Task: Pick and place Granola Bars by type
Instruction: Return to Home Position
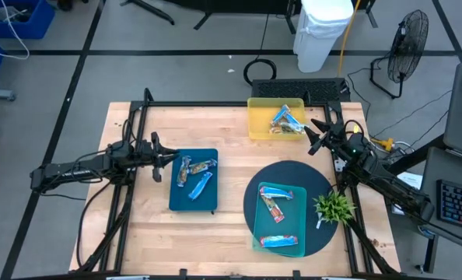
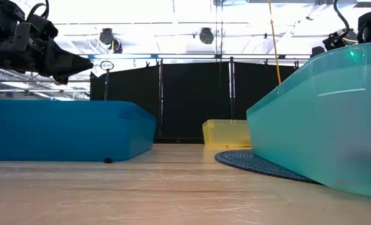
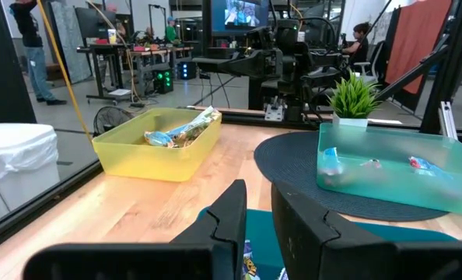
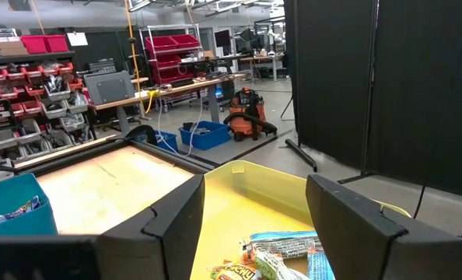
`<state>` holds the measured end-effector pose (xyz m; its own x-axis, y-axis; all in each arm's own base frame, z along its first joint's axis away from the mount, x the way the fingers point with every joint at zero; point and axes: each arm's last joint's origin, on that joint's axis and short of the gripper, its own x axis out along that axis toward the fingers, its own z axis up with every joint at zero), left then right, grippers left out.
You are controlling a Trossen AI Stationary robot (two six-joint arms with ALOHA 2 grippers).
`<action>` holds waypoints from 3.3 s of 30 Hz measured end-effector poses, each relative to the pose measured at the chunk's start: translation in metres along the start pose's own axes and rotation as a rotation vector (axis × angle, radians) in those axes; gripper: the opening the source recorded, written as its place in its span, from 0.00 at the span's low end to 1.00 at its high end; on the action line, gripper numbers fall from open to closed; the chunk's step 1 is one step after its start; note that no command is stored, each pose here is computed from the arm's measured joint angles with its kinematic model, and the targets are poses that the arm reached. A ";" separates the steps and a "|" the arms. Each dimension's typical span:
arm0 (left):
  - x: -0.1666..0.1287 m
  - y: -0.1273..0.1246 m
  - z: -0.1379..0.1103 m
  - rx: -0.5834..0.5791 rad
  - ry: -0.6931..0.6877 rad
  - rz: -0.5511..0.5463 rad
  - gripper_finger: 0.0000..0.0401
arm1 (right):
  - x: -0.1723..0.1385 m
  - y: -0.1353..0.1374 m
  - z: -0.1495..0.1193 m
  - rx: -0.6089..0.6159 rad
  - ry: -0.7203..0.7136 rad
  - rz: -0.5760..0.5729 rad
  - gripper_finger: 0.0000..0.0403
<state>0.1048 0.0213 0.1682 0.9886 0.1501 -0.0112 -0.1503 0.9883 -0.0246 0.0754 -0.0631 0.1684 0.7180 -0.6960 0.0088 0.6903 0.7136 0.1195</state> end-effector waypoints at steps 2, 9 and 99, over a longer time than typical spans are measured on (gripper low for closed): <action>0.000 0.000 0.000 0.000 0.000 0.000 0.17 | 0.000 0.000 0.000 0.000 0.000 0.000 0.54; 0.000 0.000 0.000 0.000 0.000 0.000 0.17 | 0.000 0.000 0.000 0.000 0.001 0.000 0.53; 0.000 0.000 0.000 0.000 0.000 0.000 0.17 | 0.000 0.000 0.000 0.000 0.000 0.000 0.55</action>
<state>0.1048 0.0213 0.1682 0.9886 0.1498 -0.0112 -0.1501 0.9884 -0.0246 0.0755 -0.0631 0.1684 0.7181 -0.6959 0.0086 0.6902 0.7137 0.1194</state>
